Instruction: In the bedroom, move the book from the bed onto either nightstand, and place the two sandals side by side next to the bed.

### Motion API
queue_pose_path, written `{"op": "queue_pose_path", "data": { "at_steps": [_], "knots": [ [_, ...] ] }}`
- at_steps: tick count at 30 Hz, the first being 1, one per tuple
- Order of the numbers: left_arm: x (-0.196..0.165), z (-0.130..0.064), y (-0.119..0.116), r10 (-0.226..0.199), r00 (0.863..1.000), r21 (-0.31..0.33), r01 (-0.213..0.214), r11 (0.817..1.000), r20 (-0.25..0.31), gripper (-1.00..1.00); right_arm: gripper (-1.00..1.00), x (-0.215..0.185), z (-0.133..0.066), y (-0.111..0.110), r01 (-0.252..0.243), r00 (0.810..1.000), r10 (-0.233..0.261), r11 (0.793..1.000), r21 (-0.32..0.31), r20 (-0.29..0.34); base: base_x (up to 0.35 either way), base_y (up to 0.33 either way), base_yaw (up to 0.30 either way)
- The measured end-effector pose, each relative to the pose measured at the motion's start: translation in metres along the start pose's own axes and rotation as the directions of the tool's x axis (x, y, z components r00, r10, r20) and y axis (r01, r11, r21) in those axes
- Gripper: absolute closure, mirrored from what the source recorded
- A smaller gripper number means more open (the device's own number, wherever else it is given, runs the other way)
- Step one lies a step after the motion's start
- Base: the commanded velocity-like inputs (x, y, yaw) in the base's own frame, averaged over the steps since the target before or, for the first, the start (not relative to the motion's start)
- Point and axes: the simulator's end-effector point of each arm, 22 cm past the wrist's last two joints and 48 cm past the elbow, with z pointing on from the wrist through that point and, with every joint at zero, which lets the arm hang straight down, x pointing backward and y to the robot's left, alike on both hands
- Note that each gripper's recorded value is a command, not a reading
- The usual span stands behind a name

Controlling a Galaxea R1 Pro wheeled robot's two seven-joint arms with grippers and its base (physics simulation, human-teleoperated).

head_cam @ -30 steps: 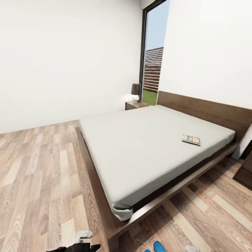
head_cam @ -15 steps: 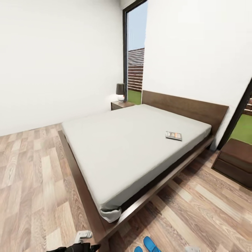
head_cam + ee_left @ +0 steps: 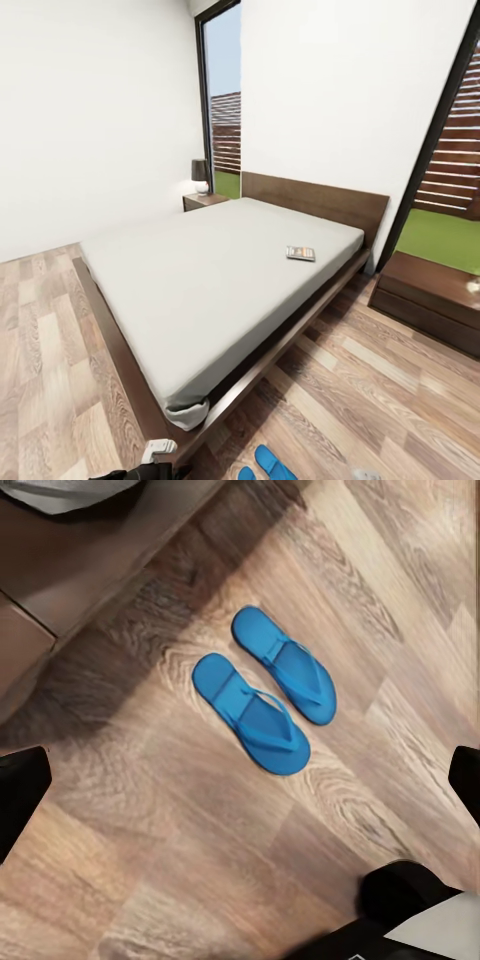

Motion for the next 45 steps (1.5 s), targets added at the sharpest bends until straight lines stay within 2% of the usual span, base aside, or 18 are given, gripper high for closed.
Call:
{"op": "queue_pose_path", "data": {
  "at_steps": [45],
  "knots": [
    [0.0001,0.0000,-0.0002,0.000,1.000,0.001,0.000,1.000,0.000,-1.00,-1.00,0.0000,0.0000,0.0000,0.000,1.000,0.000,1.000,0.000,0.000,0.000,0.000,-0.282]
  ]
}}
